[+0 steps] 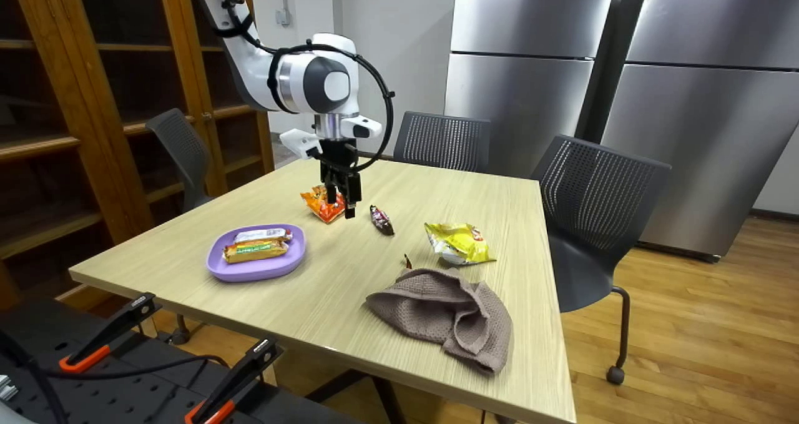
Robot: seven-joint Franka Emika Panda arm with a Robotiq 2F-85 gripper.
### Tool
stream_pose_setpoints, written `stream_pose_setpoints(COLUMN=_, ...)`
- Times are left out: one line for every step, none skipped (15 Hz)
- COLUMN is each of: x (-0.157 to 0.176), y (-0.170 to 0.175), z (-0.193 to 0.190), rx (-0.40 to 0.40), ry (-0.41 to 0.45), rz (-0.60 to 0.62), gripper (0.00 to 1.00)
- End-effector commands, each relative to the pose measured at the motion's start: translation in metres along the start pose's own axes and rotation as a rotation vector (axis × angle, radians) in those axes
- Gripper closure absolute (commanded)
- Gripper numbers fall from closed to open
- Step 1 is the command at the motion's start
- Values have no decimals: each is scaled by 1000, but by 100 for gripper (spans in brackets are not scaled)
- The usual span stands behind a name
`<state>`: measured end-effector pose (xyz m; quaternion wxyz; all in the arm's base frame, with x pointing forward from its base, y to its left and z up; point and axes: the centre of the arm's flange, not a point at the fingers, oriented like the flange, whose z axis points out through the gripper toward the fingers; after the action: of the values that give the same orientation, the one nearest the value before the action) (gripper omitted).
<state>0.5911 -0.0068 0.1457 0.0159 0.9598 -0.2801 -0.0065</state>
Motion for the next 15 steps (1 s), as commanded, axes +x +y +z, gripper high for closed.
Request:
stream_pose_setpoints(x=23, y=4, z=2, rx=3, ry=9, rz=-133, gripper=0)
stream_pose_setpoints(x=27, y=5, z=3, rx=4, ry=12, rz=-167, gripper=0)
stream_pose_setpoints(x=31, y=7, z=4, rx=5, ry=17, rz=-196, gripper=0)
stream_pose_setpoints(x=35, y=8, z=5, rx=4, ry=23, rz=-224, gripper=0)
stream_pose_setpoints(x=39, y=10, z=7, rx=6, ry=28, rz=-253, gripper=0)
stream_pose_setpoints(x=44, y=11, z=8, rx=8, ry=34, rz=-281, gripper=0)
stream_pose_setpoints(x=47, y=12, z=9, rx=9, ry=42, rz=-306, gripper=0)
stream_pose_setpoints(x=51, y=12, z=11, rx=11, ry=50, rz=-334, gripper=0)
stream_pose_setpoints(x=55, y=12, z=13, rx=13, ry=60, rz=-365, gripper=0)
stream_pose_setpoints(x=58, y=11, z=14, rx=15, ry=72, rz=-393, gripper=0)
stream_pose_setpoints(x=61, y=11, z=15, rx=18, ry=83, rz=-420, gripper=0)
stream_pose_setpoints(x=64, y=10, z=17, rx=19, ry=91, rz=-445, gripper=0)
stream_pose_setpoints(x=66, y=8, z=18, rx=20, ry=97, rz=-469, gripper=0)
stream_pose_setpoints(x=68, y=6, z=20, rx=19, ry=109, rz=-494, gripper=0)
stream_pose_setpoints(x=69, y=4, z=22, rx=20, ry=117, rz=-519, gripper=0)
